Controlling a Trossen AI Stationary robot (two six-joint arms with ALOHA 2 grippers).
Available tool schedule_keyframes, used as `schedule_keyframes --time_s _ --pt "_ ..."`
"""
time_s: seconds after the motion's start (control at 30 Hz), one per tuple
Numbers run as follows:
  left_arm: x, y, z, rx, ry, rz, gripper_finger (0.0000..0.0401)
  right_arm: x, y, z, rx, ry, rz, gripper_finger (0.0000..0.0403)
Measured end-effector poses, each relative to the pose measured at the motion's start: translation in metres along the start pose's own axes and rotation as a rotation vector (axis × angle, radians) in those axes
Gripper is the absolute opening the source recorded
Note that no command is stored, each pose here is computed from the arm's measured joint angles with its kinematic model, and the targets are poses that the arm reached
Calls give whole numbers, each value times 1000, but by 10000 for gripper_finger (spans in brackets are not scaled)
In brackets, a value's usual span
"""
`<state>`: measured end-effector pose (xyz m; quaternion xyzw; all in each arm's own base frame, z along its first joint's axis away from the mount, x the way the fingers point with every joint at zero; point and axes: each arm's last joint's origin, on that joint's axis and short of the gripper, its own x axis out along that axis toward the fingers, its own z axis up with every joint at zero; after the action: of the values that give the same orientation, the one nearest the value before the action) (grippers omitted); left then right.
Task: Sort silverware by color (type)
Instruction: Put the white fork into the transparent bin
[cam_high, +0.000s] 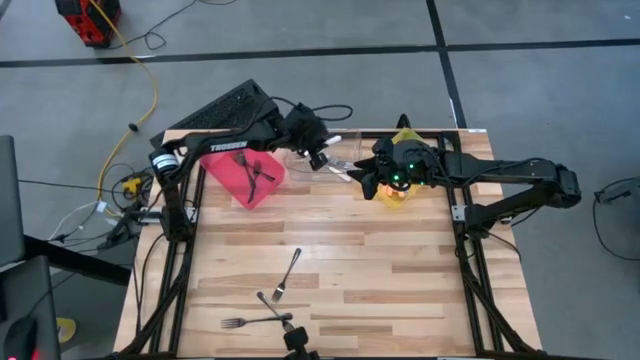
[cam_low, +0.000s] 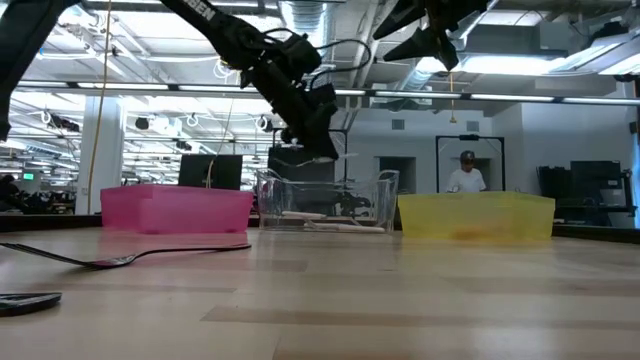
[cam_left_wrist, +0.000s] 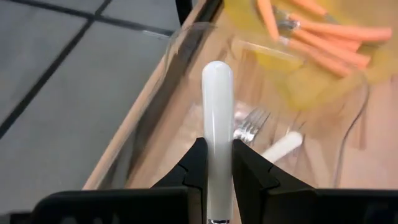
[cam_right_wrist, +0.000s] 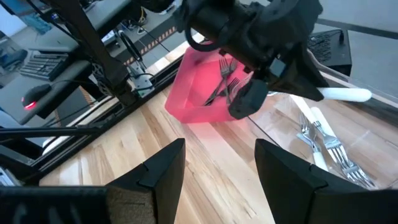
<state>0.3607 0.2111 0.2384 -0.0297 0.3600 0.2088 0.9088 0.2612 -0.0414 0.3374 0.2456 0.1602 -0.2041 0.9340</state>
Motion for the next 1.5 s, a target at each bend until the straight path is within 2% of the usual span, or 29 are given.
schedule_keyframes --time_s 0.1,0.17,0.23,0.3,0.37,0.47,0.57,0.63,0.8,1.07,1.3,1.5 --pt "4 -1 -5 -22 41 -26 29 0 0 0 0 1 -1 218" --pt "3 -3 -6 -51 44 -102 29 0 0 0 -2 1 -2 218" --pt "-8 -7 1 -70 1 -186 29 3 0 -1 -7 -1 -6 218" --pt "-29 -9 13 -70 -72 -207 29 5 -1 -2 -8 7 -14 218" --pt "-58 -11 25 -59 -128 -178 29 10 1 -1 -6 -12 -1 218" --pt "-101 -11 35 -50 -211 -73 29 15 3 1 -1 -42 15 218" --pt "-140 -11 44 -96 -349 57 29 23 9 9 -33 -140 81 218" --pt "-155 -15 43 -99 -410 105 29 32 14 13 -63 -215 125 221" --pt "-167 -33 29 -79 -405 195 29 48 18 20 -36 -356 171 244" --pt "-178 -70 11 5 -449 280 29 51 6 29 -20 -410 139 284" --pt "-181 -92 9 55 -543 278 29 49 4 36 -10 -463 155 296" --pt "-182 -96 10 45 -554 264 29 49 4 36 -12 -463 154 297"
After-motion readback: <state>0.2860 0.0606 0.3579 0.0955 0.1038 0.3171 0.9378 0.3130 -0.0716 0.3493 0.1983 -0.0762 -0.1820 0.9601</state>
